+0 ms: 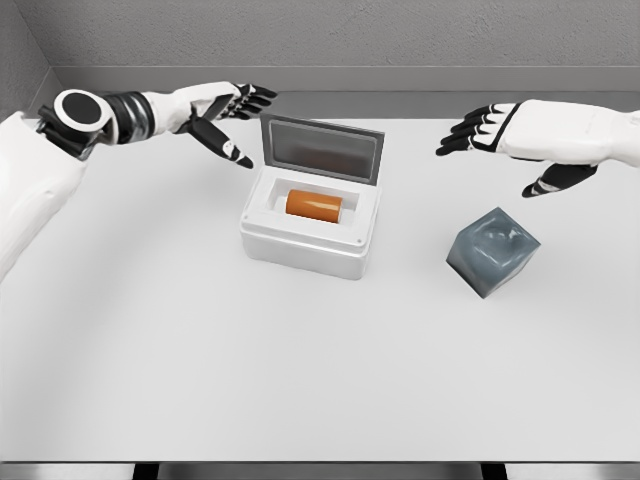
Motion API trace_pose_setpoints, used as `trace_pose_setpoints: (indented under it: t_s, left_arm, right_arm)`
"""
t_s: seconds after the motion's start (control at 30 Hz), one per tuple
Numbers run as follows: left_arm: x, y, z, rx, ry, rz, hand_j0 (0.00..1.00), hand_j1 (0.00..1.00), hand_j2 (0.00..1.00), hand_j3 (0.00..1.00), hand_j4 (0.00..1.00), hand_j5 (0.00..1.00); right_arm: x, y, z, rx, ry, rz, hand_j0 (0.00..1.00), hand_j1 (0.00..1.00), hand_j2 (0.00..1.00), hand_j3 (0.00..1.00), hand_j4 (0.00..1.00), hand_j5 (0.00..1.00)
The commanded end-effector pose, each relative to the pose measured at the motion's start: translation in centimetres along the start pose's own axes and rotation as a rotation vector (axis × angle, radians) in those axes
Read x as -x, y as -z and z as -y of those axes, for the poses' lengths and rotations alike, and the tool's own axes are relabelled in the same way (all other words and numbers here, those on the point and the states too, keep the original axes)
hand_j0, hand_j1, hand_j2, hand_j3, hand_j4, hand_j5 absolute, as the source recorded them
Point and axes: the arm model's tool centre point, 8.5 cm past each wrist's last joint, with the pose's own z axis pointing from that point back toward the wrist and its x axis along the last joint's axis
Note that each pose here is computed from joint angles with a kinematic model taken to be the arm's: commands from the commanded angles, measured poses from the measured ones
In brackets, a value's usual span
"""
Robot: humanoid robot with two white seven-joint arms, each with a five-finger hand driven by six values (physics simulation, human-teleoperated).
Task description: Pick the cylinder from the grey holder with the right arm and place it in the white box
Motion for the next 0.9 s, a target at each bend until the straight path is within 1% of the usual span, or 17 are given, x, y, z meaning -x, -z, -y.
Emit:
trace_pose_setpoints:
  t_s: [0.0, 0.07, 0.1, 0.23, 0.3, 0.33, 0.5, 0.53, 0.57, 0.7, 0.8, 0.87]
  left_arm:
    - [-0.2, -0.7, -0.2, 0.004, 0.001, 0.015, 1.0, 1.0, 1.0, 1.0, 1.0, 1.0]
    - [-0.2, -1.0, 0.0, 0.009, 0.007, 0.022, 1.0, 1.0, 1.0, 1.0, 1.0, 1.0]
    - [0.1, -1.2, 0.0, 0.008, 0.006, 0.019, 1.0, 1.0, 1.0, 1.0, 1.0, 1.0]
    - [-0.5, -1.0, 0.3, 0.017, 0.015, 0.032, 1.0, 1.0, 1.0, 1.0, 1.0, 1.0]
    - [-0.4, -0.6, 0.9, 0.039, 0.013, 0.028, 1.0, 1.0, 1.0, 1.0, 1.0, 1.0]
    - [-0.4, -0.6, 1.1, 0.045, 0.011, 0.029, 1.0, 1.0, 1.0, 1.0, 1.0, 1.0]
    - [-0.6, -0.4, 1.2, 0.048, 0.013, 0.032, 1.0, 1.0, 1.0, 1.0, 1.0, 1.0]
    - [-0.4, -0.4, 1.4, 0.053, 0.013, 0.029, 1.0, 1.0, 1.0, 1.0, 1.0, 1.0]
    - [-0.8, -0.5, 1.5, 0.057, 0.023, 0.038, 1.0, 1.0, 1.0, 1.0, 1.0, 1.0]
    - [-1.1, -0.7, 2.2, 0.084, 0.025, 0.055, 1.0, 1.0, 1.0, 1.0, 1.0, 1.0]
    - [-0.6, -1.5, 1.5, 0.071, 0.026, 0.043, 1.0, 1.0, 1.0, 1.0, 1.0, 1.0]
    - [-0.6, -1.5, 1.5, 0.07, 0.023, 0.044, 1.0, 1.0, 1.0, 1.0, 1.0, 1.0]
  right_arm:
    - [0.0, 0.0, 0.1, 0.006, 0.005, 0.0, 1.0, 1.0, 1.0, 1.0, 1.0, 1.0]
    - [0.0, 0.0, 0.1, 0.006, 0.005, 0.0, 1.0, 1.0, 1.0, 1.0, 1.0, 1.0]
    - [0.0, 0.0, 0.1, 0.006, 0.005, 0.0, 1.0, 1.0, 1.0, 1.0, 1.0, 1.0]
    - [0.0, 0.1, 0.0, 0.004, 0.006, 0.002, 1.0, 1.0, 1.0, 1.0, 1.0, 1.0]
    - [-0.1, 0.3, 0.0, 0.005, 0.006, 0.006, 1.0, 1.0, 1.0, 1.0, 1.0, 1.0]
    - [-0.3, 1.1, 0.1, 0.004, 0.007, 0.024, 1.0, 1.0, 1.0, 1.0, 1.0, 1.0]
    - [-0.2, 1.1, 0.0, 0.003, 0.008, 0.021, 1.0, 1.0, 1.0, 1.0, 1.0, 1.0]
    - [-0.2, 1.1, 0.0, 0.003, 0.008, 0.023, 1.0, 1.0, 1.0, 1.0, 1.0, 1.0]
    - [-0.2, 1.1, 0.0, 0.003, 0.008, 0.021, 1.0, 1.0, 1.0, 1.0, 1.0, 1.0]
    - [-0.1, 1.0, 0.0, 0.002, 0.009, 0.017, 1.0, 1.0, 1.0, 1.0, 1.0, 1.0]
    - [0.0, 1.1, 0.1, 0.01, 0.018, 0.019, 1.0, 1.0, 1.0, 1.0, 1.0, 1.0]
    - [-0.1, 1.1, 0.0, 0.009, 0.021, 0.021, 1.0, 1.0, 1.0, 1.0, 1.0, 1.0]
